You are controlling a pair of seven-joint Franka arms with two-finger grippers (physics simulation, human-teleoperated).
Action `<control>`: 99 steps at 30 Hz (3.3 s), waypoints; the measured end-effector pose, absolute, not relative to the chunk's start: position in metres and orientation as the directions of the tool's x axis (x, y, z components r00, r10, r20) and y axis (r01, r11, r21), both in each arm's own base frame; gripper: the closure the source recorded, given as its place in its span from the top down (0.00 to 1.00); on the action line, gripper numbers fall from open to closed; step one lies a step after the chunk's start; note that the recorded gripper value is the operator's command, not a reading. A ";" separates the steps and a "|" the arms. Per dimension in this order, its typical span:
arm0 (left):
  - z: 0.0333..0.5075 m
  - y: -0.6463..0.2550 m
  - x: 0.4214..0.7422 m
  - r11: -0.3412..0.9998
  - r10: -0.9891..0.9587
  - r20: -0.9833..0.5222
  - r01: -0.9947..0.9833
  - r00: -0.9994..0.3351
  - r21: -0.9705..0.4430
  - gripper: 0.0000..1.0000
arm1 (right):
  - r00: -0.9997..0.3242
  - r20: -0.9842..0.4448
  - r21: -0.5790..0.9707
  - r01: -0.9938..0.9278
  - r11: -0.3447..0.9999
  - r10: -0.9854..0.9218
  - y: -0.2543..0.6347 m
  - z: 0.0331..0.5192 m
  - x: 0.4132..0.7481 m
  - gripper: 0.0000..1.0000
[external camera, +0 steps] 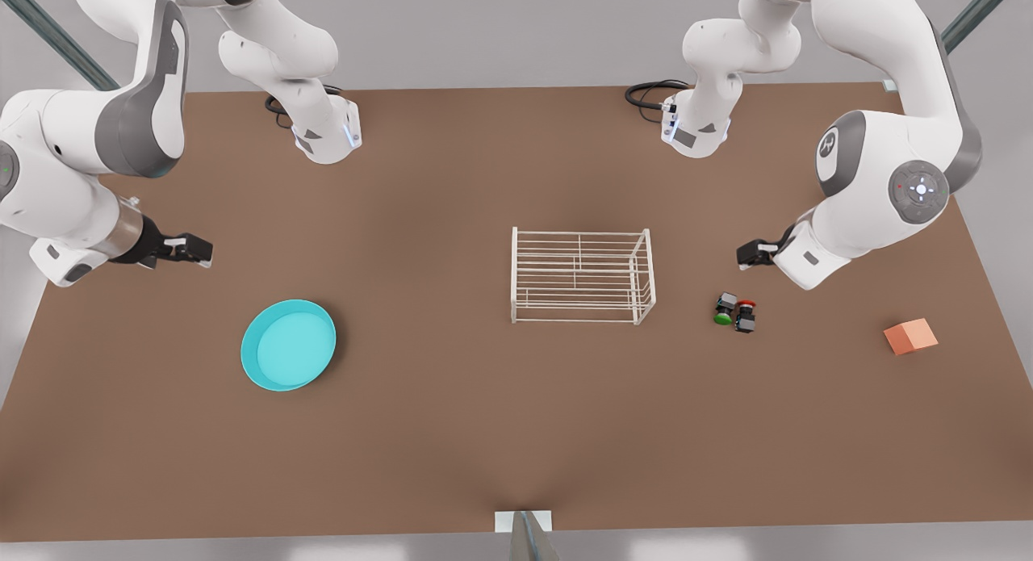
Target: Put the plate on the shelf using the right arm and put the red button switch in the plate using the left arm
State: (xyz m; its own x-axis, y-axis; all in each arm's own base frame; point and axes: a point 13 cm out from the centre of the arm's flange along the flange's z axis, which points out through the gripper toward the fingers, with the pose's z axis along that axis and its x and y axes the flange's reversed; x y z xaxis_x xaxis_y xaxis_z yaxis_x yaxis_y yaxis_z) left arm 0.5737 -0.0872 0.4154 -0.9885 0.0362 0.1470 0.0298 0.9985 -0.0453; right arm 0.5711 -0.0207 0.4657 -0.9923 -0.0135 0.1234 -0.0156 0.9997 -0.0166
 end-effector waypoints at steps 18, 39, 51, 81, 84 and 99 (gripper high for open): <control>0.381 -0.082 0.589 0.999 0.009 0.170 0.002 -0.985 -0.037 1.00 | -0.969 0.238 0.112 0.100 0.989 0.071 -0.101 0.146 0.628 1.00; 0.332 -0.054 0.652 0.999 -0.032 0.061 -0.032 -0.998 0.002 1.00 | -0.981 0.177 0.159 0.103 0.982 0.075 -0.106 0.064 0.620 0.69; 0.347 -0.110 0.637 0.998 0.055 0.083 0.053 -0.995 -0.028 1.00 | -0.987 0.155 0.170 0.067 0.983 0.041 -0.100 0.073 0.629 0.21; 0.337 -0.013 0.583 0.996 -0.056 0.238 -0.037 -0.970 0.085 1.00 | -0.985 0.060 0.556 -0.102 0.825 -0.162 0.084 0.283 0.688 0.21; 0.326 -0.004 0.592 0.993 -0.052 0.196 -0.030 -0.979 0.118 1.00 | -0.981 0.073 0.619 -0.096 0.780 -0.179 0.110 0.292 0.681 0.21; 0.112 0.035 0.564 0.994 -0.063 0.148 -0.049 -0.987 0.099 1.00 | -0.932 0.024 0.757 -0.220 0.616 -0.362 0.311 0.316 0.654 0.21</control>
State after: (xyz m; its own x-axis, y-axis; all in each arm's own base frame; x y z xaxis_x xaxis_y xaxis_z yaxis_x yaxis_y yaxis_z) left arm 0.5635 0.0352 0.1115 -0.9870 -0.0630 0.1481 -0.0486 0.9939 0.0990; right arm 0.6539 0.3113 0.3158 -0.9317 -0.3625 0.0239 -0.2202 0.6157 0.7566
